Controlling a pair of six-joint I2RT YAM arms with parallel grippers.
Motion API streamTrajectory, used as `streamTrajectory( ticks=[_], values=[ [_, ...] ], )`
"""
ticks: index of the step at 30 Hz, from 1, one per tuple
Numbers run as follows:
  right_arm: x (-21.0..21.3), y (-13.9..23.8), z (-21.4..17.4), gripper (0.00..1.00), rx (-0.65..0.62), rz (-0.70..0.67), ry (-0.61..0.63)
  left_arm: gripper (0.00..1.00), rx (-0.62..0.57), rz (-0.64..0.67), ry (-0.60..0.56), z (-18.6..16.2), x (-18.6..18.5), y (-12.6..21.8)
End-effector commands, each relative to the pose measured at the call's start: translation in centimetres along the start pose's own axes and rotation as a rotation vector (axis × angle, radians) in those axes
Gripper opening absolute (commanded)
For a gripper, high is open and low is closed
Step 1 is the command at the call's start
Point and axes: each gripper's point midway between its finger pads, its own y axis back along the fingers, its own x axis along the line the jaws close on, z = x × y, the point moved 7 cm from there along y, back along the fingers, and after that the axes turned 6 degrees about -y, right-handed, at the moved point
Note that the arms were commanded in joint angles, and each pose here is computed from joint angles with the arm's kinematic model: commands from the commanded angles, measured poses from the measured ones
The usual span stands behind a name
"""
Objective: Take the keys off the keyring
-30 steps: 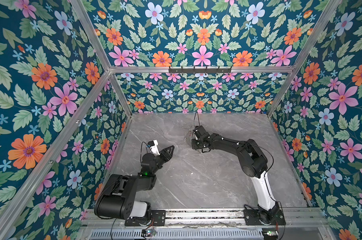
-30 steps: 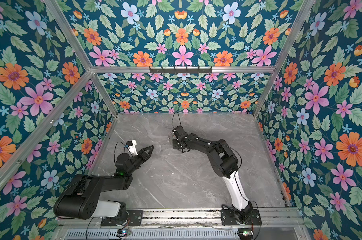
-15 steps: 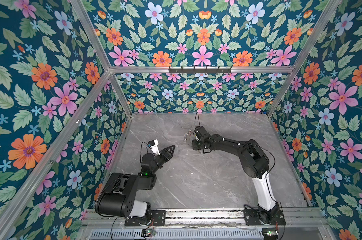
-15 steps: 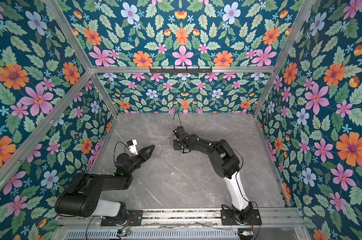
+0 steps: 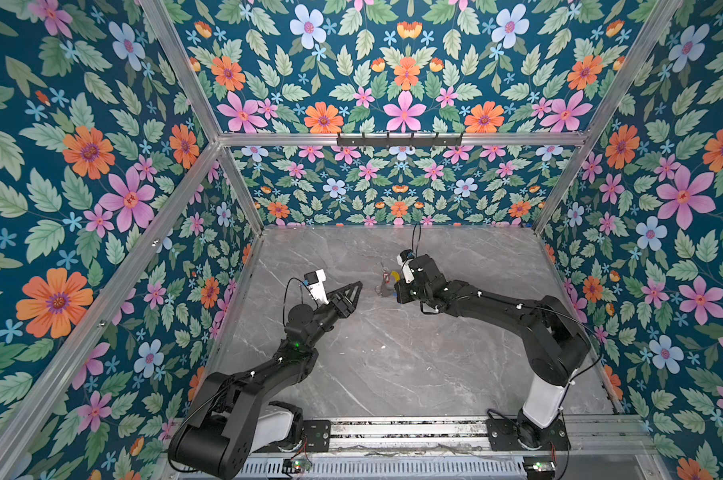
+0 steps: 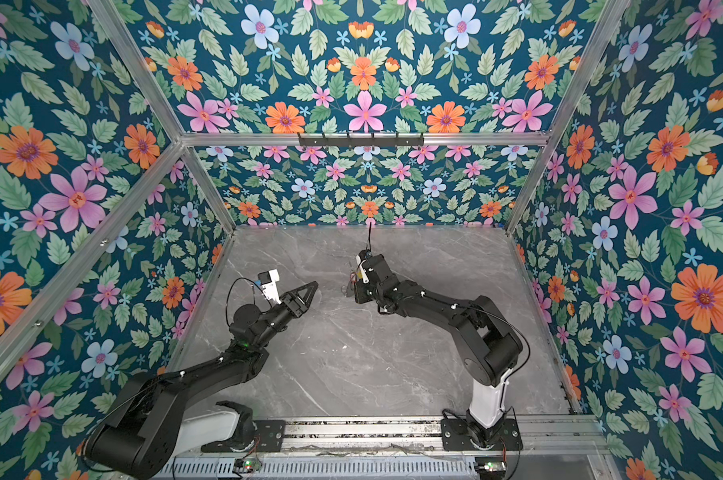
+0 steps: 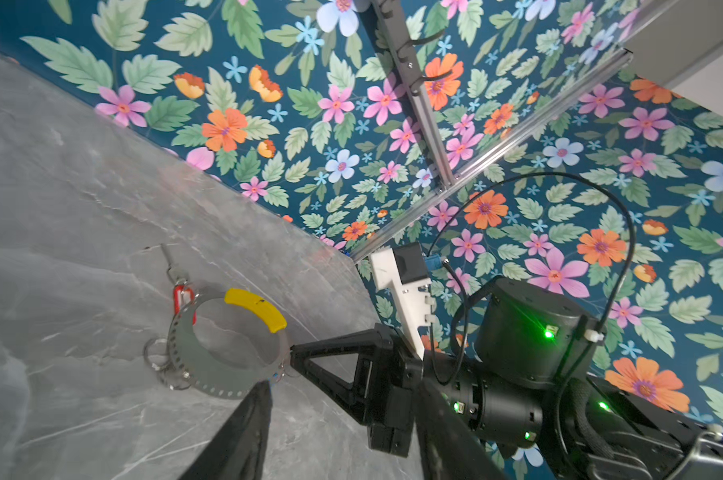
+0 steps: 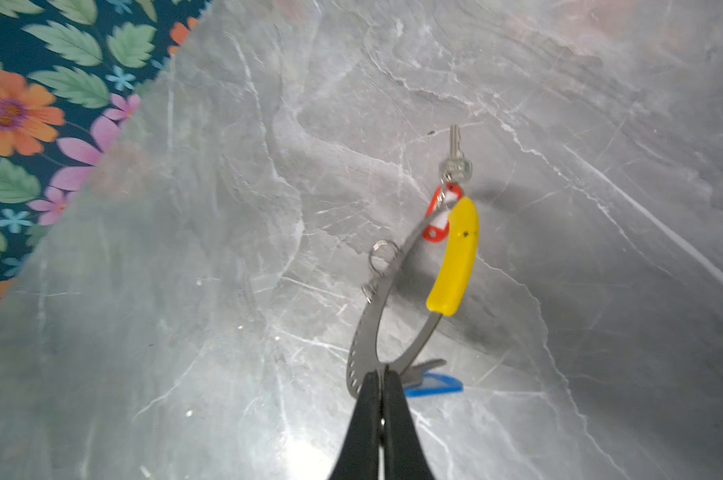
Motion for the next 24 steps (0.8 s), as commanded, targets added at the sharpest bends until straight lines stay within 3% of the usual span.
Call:
streamTrajectory(
  ticks=[1,6,13,16,24],
  values=[
    [1.8,2.6,1.1,0.0,-0.065,0.132,0.053,0.59,0.009,-0.025,-0.037,0.5,-1.2,-0.4],
    [3.4,7.9,0.8,0.0,-0.073,0.261,0.1,0.5,0.12,-0.175,-0.049,1.0,-3.9,-1.6],
    [4.8,15.1,-0.6,0.0,-0.081,0.448,0.162,0.44,0.148,-0.538,-0.032,0.5,-8.2,-1.0],
    [5.0,17.6,-1.1,0.0,-0.096,0.519,0.17,0.39,0.195,-0.627,-0.038,-0.4,-9.7,-1.3],
    [5.2,23.2,-2.4,0.0,-0.16,0.691,0.198,0.27,0.17,-0.834,-0.128,-0.5,-13.8,0.1]
  ],
)
